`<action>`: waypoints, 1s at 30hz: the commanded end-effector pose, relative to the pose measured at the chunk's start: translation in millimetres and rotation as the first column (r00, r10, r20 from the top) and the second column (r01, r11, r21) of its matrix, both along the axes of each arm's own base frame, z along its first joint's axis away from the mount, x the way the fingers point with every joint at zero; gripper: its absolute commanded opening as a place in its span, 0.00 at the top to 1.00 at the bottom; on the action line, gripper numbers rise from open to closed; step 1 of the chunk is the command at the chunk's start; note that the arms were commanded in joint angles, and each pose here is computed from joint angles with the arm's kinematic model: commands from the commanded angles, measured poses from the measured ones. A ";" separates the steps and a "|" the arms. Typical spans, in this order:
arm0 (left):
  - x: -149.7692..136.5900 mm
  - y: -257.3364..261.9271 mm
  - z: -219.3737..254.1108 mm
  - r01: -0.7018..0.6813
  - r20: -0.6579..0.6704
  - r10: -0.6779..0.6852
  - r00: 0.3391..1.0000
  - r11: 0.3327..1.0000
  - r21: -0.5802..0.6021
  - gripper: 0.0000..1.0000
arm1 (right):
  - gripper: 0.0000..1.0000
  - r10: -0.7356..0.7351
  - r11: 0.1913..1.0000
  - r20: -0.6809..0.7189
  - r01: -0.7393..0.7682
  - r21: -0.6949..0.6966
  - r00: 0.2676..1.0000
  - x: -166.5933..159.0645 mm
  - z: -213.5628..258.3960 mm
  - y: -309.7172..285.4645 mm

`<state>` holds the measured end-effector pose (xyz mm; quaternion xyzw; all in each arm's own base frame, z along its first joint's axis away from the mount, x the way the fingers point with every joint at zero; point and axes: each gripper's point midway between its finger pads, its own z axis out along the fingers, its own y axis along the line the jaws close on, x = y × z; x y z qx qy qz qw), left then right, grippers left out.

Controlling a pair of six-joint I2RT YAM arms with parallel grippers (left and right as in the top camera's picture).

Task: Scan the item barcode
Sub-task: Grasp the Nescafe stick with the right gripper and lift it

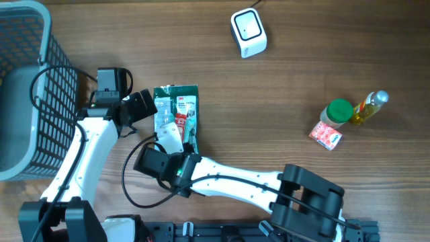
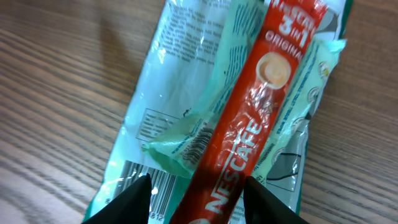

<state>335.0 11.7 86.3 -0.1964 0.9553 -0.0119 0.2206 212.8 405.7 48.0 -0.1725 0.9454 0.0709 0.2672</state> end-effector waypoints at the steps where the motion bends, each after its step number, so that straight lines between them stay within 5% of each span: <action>1: 5.0 3.3 8.5 -0.018 0.027 0.017 0.999 1.000 0.005 0.00 | 0.52 -0.025 1.000 0.001 0.025 -0.009 1.000 -0.5 -7.6 -0.6; 11: 5.0 3.2 8.4 -0.017 0.027 0.017 0.999 1.000 0.004 0.00 | 0.53 -0.025 1.000 0.001 0.025 -0.011 1.000 -0.7 -6.7 -1.2; 24: 5.1 3.3 8.6 -0.018 0.028 0.017 0.999 1.000 0.005 0.00 | 0.74 -0.044 0.998 -0.015 0.044 -0.036 0.999 -3.3 -10.1 -8.9; 30: 5.1 3.3 8.6 -0.018 0.028 0.017 0.999 1.000 0.005 0.00 | 0.66 -0.044 0.998 -0.019 0.043 -0.051 0.999 -4.4 -11.4 -12.1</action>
